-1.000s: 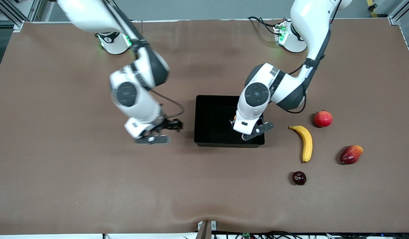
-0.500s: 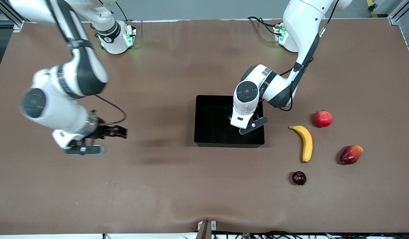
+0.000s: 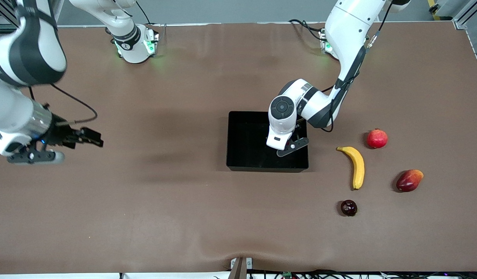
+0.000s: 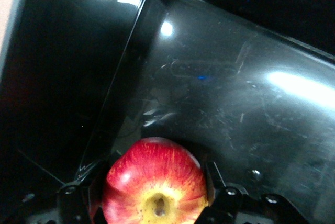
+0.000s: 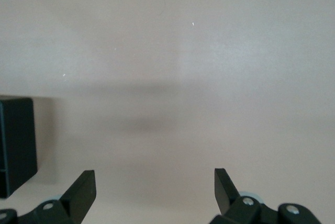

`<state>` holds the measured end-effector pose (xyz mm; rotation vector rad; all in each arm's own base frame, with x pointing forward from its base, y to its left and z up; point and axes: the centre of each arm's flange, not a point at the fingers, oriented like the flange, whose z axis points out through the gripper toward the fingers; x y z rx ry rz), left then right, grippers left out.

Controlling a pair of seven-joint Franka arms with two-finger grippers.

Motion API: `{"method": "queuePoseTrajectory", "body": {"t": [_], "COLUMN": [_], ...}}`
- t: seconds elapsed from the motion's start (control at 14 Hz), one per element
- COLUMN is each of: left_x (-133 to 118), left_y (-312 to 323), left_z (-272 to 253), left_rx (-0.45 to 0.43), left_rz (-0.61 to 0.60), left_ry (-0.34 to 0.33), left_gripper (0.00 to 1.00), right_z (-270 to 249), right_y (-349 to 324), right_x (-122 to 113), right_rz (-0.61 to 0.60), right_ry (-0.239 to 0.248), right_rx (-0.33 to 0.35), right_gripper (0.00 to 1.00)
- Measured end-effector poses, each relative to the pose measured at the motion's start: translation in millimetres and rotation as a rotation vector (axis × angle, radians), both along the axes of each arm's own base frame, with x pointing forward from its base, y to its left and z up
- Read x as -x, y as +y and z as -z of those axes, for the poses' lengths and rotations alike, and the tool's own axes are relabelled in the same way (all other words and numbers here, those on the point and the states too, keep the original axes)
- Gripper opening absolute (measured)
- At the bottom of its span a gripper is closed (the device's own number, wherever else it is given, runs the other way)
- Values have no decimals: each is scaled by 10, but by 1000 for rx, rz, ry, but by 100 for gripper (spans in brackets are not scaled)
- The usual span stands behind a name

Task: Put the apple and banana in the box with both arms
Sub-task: 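Open the left gripper over the tray while the right arm returns to rest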

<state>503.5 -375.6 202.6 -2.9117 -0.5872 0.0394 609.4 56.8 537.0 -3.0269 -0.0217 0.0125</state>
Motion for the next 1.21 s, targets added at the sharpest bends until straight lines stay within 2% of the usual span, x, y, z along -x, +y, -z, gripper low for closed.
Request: {"method": "queuePoseTrajectory", "body": {"t": [0.21, 0.43, 0.57, 0.79, 1.0, 1.21], "left_x": [-4, -68, -163, -310, -651, -1064], "left_y": [-2, -23, -34, 92, 720, 1701], "left_z": [-12, -101, -402, -1171, -1684, -1694], "left_rx": [-1, 12, 12, -17, -6, -4], "left_rz": [-18, -64, -81, -96, -52, 42], "left_ry": [-7, -35, -55, -68, -83, -41], "left_gripper": [78, 100, 100, 100, 100, 100], "right_z": [-415, -770, -1016, -1200, -1265, -1312], "right_y": [-15, 22, 25, -65, -104, -166], "right_x": [246, 527, 646, 756, 826, 853], "right_rz": [-23, -46, -49, -37, -43, -78], "right_ry": [-20, 5, 21, 60, 79, 69], "right_rx": [63, 110, 114, 114, 91, 83], "right_gripper": [100, 100, 100, 100, 100, 100]}}
